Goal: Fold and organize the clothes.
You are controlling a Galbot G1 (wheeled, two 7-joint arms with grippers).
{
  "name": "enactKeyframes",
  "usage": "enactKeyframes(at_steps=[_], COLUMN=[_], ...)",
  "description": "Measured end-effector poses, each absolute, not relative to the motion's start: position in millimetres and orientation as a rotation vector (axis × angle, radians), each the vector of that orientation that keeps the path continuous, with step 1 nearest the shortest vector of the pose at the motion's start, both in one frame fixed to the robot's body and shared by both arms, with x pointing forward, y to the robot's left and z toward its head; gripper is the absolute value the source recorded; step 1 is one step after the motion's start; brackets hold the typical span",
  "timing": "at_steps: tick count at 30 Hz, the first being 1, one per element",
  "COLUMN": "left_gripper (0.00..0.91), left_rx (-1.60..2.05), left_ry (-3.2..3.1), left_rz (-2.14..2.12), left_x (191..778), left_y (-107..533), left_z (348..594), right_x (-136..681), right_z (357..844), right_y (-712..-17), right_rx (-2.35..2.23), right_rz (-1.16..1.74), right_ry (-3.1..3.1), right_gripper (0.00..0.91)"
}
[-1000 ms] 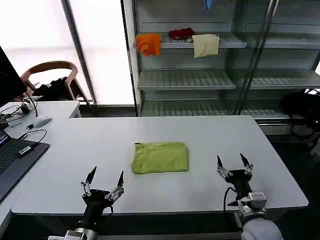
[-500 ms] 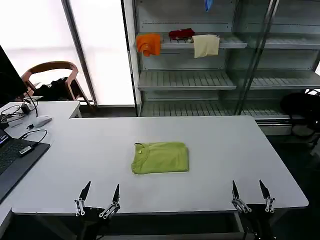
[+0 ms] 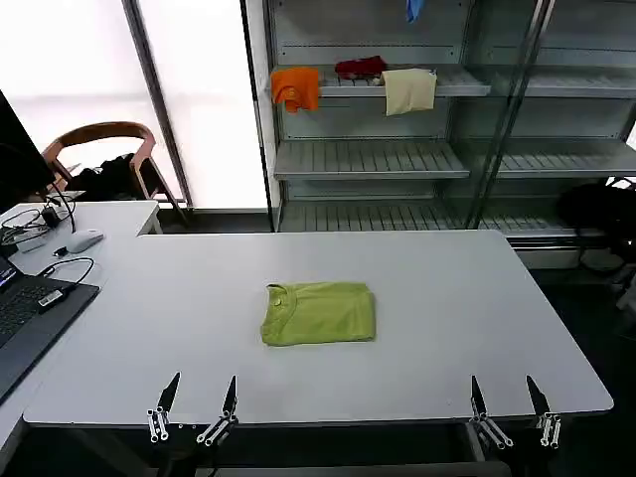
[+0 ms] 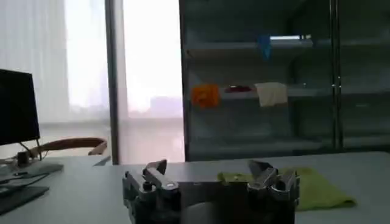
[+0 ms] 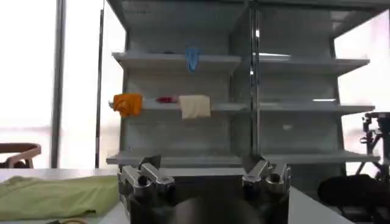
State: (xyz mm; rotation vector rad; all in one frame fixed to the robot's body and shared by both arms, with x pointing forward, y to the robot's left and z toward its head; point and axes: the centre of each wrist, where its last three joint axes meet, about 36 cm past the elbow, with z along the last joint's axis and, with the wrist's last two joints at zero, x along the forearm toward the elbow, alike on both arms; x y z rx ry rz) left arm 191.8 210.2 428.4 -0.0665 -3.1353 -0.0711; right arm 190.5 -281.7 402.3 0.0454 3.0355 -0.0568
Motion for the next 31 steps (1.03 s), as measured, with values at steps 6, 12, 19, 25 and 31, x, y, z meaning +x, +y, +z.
enactKeyframes(at_steps=[6,12,19,25,31], left_gripper=[0.907,0.907,0.907,0.907,0.907], left_rx=[-0.055,-0.044,-0.039,-0.035,-0.035], left_ry=[-3.133,-3.131,-3.133,-3.135,-3.136], left_rz=[-0.059,-0.058,-0.064,-0.07,-0.075], left_x=[191.6,192.2,194.1,196.5,197.7], left_y=[210.5,210.2,210.2,210.8,210.9], left_z=[429.1,424.9,421.7,418.5,415.4], right_x=[186.2,182.5,180.8,181.8,181.3], right_z=[401.0,400.1,396.5,393.4,391.7], right_y=[-281.3,-282.1,-282.0,-283.2,-282.9], right_rx=[0.023,0.016,-0.003,-0.019,-0.031], right_rz=[-0.05,-0.053,-0.055,-0.063,-0.067], right_ry=[3.012,2.998,2.996,2.996,3.001], right_gripper=[0.907,0.907,0.907,0.907,0.907])
